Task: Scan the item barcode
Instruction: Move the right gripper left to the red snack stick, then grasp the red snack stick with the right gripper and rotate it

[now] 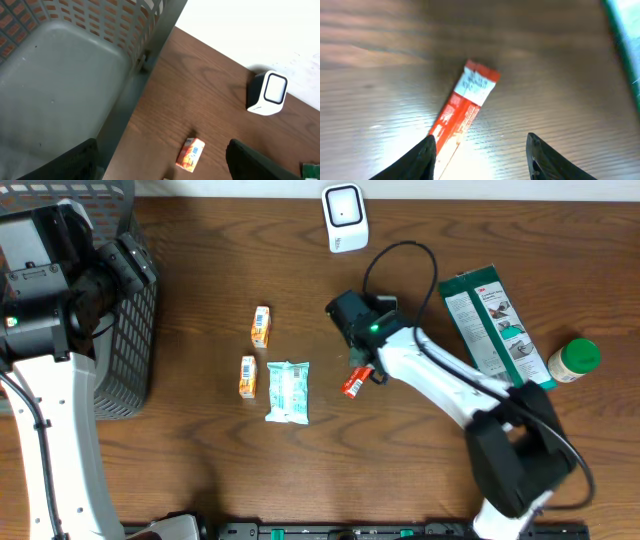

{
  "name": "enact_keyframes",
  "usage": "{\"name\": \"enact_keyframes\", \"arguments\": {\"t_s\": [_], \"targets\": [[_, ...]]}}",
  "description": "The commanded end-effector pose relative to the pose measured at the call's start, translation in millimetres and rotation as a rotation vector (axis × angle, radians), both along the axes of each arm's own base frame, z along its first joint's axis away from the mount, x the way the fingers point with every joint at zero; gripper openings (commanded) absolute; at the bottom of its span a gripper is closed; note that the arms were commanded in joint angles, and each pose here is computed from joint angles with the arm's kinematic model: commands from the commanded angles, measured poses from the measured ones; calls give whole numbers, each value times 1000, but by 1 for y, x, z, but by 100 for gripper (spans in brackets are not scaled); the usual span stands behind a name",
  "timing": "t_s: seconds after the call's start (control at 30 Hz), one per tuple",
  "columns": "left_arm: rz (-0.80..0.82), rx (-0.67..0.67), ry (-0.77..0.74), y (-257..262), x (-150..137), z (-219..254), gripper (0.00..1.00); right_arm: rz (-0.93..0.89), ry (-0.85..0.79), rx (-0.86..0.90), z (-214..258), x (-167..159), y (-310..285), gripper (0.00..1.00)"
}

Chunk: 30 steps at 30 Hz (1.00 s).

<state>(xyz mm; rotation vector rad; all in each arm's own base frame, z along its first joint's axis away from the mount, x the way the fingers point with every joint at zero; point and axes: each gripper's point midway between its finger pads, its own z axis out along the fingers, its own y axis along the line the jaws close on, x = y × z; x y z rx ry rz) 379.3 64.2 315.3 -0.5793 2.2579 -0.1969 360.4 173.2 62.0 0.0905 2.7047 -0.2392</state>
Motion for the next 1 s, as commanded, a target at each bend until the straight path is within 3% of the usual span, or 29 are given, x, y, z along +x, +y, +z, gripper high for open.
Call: {"name": "enact_keyframes", "arguments": {"t_s": [0.0,0.13,0.27,0.43,0.7,0.8,0.97], "targets": [[15,-1,3,3,0,-1,82,135,-88,12,50,11,-1,53],[15,-1,3,3,0,-1,82,121,-153,123,76,20,-1,53],[15,-1,3,3,0,-1,82,79,-226,174,84,45,-9,45],[15,-1,3,3,0,-1,82,95,-191,248,62,57,2,4],[15,-1,3,3,0,-1,82,98,-58,214,-16,61,11,8],[15,-1,3,3,0,-1,82,99,-14,194,-45,60,11,1],[15,-1,3,3,0,-1,82,171,98,157,-61,40,7,1]]}}
